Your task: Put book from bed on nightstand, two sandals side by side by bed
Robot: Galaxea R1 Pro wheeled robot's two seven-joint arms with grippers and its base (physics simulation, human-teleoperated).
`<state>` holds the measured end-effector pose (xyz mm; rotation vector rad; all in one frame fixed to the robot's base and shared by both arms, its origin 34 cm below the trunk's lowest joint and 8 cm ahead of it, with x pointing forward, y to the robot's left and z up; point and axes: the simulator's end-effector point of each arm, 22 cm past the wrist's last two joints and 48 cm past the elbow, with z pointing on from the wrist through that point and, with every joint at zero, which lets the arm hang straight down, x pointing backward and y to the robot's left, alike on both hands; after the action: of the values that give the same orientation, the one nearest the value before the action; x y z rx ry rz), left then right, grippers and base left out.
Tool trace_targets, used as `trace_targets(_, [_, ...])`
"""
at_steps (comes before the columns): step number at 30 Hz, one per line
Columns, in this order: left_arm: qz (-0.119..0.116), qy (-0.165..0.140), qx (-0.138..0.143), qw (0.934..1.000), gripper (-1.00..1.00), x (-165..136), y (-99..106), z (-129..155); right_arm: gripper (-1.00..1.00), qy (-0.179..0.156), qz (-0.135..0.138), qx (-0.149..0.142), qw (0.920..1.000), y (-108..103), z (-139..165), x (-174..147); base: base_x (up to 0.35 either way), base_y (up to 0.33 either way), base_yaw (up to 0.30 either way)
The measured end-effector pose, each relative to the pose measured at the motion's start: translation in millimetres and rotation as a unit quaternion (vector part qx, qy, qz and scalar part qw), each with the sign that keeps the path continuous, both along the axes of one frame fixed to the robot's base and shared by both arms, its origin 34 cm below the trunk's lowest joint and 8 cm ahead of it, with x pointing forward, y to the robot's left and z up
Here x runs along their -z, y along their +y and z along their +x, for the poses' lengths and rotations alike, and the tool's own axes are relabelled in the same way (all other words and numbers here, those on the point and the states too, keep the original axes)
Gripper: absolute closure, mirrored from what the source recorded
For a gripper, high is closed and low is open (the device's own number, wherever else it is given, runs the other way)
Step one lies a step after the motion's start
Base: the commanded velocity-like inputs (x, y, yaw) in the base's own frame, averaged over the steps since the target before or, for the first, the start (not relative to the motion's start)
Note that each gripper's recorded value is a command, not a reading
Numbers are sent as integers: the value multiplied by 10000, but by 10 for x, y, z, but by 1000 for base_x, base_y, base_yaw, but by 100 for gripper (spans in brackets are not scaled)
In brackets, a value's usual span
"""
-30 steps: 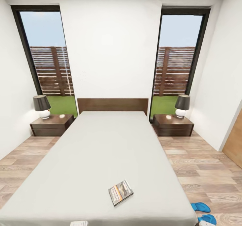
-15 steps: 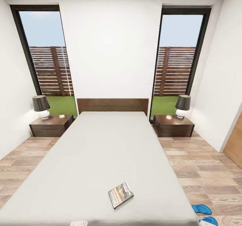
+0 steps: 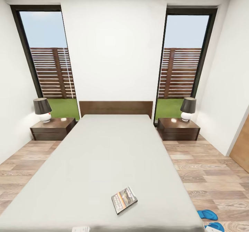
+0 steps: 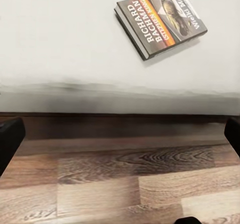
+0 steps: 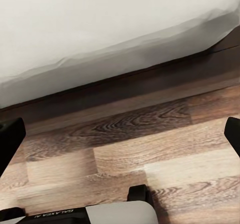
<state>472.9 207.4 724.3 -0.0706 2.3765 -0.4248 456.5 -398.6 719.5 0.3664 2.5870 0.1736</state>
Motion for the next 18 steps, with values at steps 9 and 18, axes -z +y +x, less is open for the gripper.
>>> trace_targets(9, [-29,194,21,9998,-100,-61,4,184,-100,-8,2,17,10000,-17,2,-6,0,0,0])
trace_targets(18, [-114,-55,-155,9998,-100,-1303,-75,1512,-100,-10,0,20,10000,-21,2,-8,0,0,0])
